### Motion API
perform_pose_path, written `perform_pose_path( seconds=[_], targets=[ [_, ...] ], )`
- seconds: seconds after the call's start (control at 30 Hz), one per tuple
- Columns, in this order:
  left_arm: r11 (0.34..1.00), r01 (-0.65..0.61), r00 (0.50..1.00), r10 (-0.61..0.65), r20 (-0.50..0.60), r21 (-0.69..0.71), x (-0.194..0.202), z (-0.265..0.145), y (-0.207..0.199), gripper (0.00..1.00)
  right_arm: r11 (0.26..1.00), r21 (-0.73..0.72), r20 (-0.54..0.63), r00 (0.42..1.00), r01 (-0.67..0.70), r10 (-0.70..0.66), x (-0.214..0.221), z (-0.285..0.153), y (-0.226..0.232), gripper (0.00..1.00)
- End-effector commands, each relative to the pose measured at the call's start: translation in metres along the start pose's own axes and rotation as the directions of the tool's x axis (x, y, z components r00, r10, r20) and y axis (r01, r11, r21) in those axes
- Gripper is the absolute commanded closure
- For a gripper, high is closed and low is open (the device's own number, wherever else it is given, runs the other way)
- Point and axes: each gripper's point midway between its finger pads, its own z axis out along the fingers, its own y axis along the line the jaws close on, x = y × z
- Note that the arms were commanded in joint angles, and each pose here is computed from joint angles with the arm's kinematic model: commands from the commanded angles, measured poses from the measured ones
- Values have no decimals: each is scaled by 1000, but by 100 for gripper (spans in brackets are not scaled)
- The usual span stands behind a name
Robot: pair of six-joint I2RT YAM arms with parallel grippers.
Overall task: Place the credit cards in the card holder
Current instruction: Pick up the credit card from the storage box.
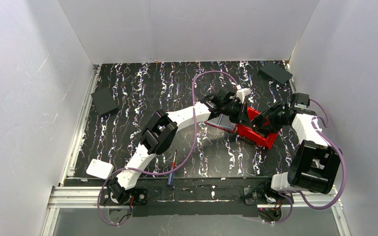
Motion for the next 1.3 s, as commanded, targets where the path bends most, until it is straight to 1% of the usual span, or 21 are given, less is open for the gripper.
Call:
perform_pose_path(
  seconds=[0.0,0.07,0.27,0.33,0.37,0.4,0.43,0.5,0.53,0.57,0.67,0.83,0.87,0.97,1.03,1.17,1.27],
  targets=[
    [995,-59,997,56,44,75,-21,-17,-37,100,1000,-1,24,1000,1,-1,-6,0,-2,43],
    [995,-62,997,58,46,77,-21,-18,-38,100,1000,5,23,1000,5,-5,-7,0,-3,43],
    [997,-48,998,46,34,61,-19,-16,-32,100,1000,26,73,997,-5,3,-17,-11,-6,60],
    [999,-16,1000,16,13,47,-15,-17,-26,90,999,39,77,997,1,-4,-18,-14,-9,67],
    [999,-9,1000,9,11,48,-14,-17,-26,84,999,40,77,997,-1,-2,-19,-16,-9,71],
    [999,-4,1000,4,10,48,-15,-17,-25,75,999,42,73,997,2,-5,-18,-17,-10,74],
    [999,-2,1000,1,11,48,-16,-18,-25,68,999,46,70,998,-2,-1,-17,-18,-12,77],
    [999,2,1000,-3,13,45,-18,-21,-27,57,999,49,63,998,-5,2,-16,-19,-13,78],
    [999,3,1000,-4,12,44,-19,-23,-27,53,999,48,65,998,-5,1,-16,-20,-12,79],
    [999,-1,1000,0,16,46,-21,-25,-29,51,999,47,66,998,-3,0,-16,-21,-12,79],
    [999,-7,1000,6,23,46,-25,-28,-33,47,999,34,62,998,3,-5,-15,-23,-9,79],
    [998,-23,999,21,28,62,-27,-29,-39,46,1000,0,46,999,8,-8,-13,-24,-2,73],
    [997,-30,999,28,27,66,-26,-29,-39,46,1000,-15,35,999,0,1,-12,-24,1,74],
    [995,-30,999,28,24,90,-23,-29,-41,49,997,-58,2,999,-51,51,-9,-23,9,78],
    [991,-41,998,36,42,125,-27,-28,-46,51,994,-84,-12,997,-74,74,-9,-22,14,78],
    [989,-30,999,26,26,147,-25,-25,-48,61,990,-97,-16,994,-107,106,-10,-23,18,78],
    [990,-36,999,31,33,137,-26,-23,-46,78,986,-106,-37,992,-128,125,-7,-21,19,78]
  ],
)
